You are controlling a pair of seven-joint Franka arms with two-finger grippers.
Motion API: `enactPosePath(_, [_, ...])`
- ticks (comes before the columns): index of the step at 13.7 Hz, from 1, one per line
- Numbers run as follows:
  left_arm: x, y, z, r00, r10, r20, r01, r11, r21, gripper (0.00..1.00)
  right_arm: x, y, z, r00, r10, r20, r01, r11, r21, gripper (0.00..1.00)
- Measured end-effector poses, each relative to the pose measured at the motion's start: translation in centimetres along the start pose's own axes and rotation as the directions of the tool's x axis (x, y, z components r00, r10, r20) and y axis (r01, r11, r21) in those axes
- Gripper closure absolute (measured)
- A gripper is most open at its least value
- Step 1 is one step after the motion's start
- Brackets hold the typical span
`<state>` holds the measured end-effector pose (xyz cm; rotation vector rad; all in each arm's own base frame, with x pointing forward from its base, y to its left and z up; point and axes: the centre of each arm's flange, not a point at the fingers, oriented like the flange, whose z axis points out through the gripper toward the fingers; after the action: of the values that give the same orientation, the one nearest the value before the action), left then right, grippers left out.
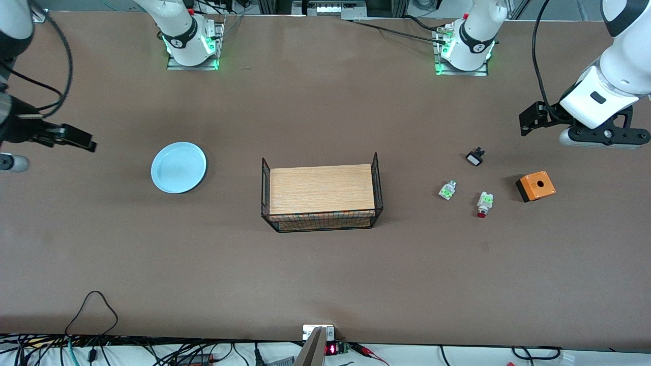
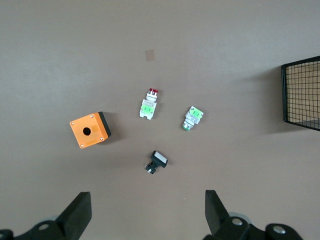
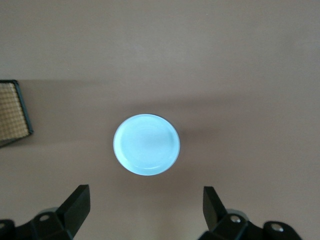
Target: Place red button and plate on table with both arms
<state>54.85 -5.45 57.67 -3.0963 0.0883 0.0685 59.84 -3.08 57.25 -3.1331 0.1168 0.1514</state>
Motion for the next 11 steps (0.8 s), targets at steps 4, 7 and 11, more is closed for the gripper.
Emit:
enactPosePath(4, [-0.1,0.2,0.0,1.0,0.005,0.003,-0.005,1.0,0.0,0.0,-0.1,1.3,1.7,0.999,0.02,0.029,-0.02,1.0,-0.001,0.0])
enactPosePath(7, [0.0,0.6,-0.3,1.0,0.01,-0.004,-0.01,1.0,0.0,0.0,-1.3,0.8,2.5,0.999,0.034,0.016,-0.034,0.999,0.001,0.0])
enactPosePath(11, [-0.1,0.6,-0.3,1.0,0.01,0.006,-0.01,1.0,0.001,0.0,-2.7,1.2,0.6,1.0,0.027,-0.007,-0.027,1.0,0.006,0.0])
